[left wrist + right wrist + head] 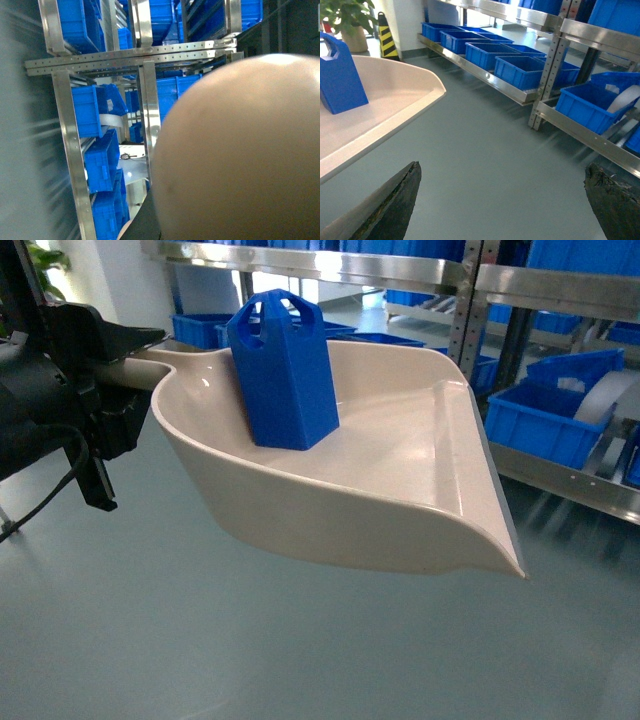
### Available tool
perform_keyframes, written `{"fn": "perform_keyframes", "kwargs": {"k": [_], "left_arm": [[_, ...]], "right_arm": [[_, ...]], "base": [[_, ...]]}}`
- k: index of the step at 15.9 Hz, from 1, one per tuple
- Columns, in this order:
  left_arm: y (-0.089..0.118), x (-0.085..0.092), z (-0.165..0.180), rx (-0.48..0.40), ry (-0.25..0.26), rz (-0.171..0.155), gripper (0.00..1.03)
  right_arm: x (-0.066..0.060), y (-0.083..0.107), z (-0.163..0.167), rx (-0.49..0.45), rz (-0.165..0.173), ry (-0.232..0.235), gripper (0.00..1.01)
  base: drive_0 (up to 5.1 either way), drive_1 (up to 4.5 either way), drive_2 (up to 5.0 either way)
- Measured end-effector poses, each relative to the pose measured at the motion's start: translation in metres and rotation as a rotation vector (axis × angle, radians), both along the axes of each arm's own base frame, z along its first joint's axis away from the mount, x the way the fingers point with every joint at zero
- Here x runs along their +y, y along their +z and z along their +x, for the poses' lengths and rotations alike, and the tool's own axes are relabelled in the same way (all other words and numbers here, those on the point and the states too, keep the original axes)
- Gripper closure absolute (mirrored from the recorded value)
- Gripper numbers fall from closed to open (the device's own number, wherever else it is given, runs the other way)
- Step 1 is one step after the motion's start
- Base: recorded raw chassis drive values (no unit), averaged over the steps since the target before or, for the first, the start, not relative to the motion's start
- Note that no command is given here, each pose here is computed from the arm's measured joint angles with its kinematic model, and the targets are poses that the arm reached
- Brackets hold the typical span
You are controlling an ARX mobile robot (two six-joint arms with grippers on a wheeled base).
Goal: Place part in tray to right shelf
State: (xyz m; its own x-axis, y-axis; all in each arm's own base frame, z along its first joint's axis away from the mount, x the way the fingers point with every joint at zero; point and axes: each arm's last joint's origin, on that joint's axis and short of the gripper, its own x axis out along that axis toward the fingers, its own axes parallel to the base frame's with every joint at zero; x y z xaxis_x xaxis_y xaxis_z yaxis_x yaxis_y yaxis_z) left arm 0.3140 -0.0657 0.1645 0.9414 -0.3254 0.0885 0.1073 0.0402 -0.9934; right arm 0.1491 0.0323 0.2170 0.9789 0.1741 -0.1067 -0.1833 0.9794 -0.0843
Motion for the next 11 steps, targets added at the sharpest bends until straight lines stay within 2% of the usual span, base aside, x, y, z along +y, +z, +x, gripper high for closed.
{"fn": "perform_keyframes", "kwargs": {"k": [11], "left_arm": [[0.0001, 0.0002, 0.0, 0.0, 0.001, 0.0, 0.89]], "right_arm": [[0.0, -0.0001, 0.0, 0.001, 0.0, 0.0, 0.03]], "base": [[-1.6, -1.61, -1.6]]}}
